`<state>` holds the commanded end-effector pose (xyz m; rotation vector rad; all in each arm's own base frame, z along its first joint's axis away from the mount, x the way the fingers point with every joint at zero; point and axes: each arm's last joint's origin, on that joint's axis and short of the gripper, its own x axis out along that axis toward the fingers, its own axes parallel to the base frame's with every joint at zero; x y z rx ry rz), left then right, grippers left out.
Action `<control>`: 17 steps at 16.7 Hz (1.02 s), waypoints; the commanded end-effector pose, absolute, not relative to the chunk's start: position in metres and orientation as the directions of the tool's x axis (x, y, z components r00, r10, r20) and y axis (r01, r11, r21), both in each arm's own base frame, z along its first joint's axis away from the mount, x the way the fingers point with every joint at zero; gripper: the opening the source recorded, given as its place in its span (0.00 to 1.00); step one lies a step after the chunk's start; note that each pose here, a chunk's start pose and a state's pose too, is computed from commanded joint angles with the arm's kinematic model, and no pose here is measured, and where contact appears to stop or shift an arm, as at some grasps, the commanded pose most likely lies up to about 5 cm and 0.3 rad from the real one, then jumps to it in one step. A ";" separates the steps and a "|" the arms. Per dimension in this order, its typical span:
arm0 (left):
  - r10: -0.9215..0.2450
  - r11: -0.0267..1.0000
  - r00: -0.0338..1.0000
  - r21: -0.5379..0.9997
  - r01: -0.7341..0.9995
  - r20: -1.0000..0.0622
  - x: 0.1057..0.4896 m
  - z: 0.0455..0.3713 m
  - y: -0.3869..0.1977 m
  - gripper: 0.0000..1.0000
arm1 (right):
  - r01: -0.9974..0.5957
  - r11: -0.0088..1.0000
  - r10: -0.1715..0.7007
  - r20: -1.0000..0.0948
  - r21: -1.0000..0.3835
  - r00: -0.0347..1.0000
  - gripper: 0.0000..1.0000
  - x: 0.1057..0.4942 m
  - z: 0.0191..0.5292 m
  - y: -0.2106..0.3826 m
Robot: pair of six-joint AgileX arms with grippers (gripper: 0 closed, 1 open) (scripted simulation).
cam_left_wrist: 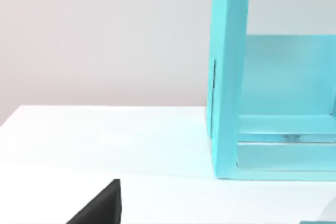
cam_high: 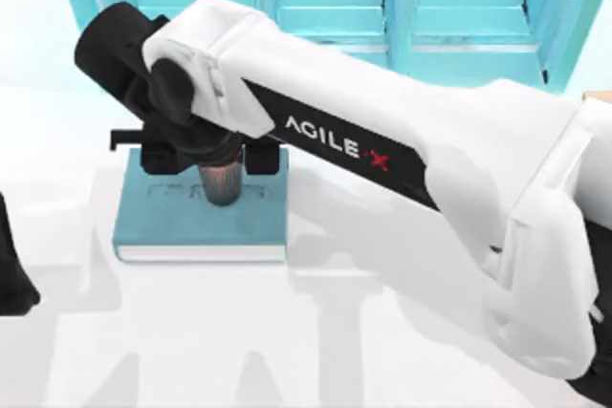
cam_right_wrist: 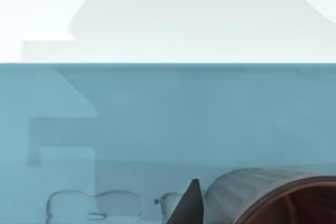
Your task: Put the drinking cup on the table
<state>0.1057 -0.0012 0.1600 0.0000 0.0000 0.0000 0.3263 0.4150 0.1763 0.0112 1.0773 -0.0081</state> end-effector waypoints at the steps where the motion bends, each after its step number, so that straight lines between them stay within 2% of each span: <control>1: 0.000 1.000 1.000 0.000 0.000 0.000 0.106 0.160 -0.001 1.00 | 0.012 1.000 -0.001 -0.881 0.005 0.474 0.00 0.326 0.176 0.415; 8: 0.000 1.000 1.000 0.000 0.000 0.000 0.106 0.160 -0.001 1.00 | 0.009 1.000 0.002 -0.880 0.007 0.474 0.00 0.325 0.177 0.416; 17: 0.000 1.000 1.000 0.000 0.000 0.000 0.106 0.160 -0.001 1.00 | 0.010 1.000 -0.001 -0.880 0.004 0.474 0.00 0.326 0.205 0.419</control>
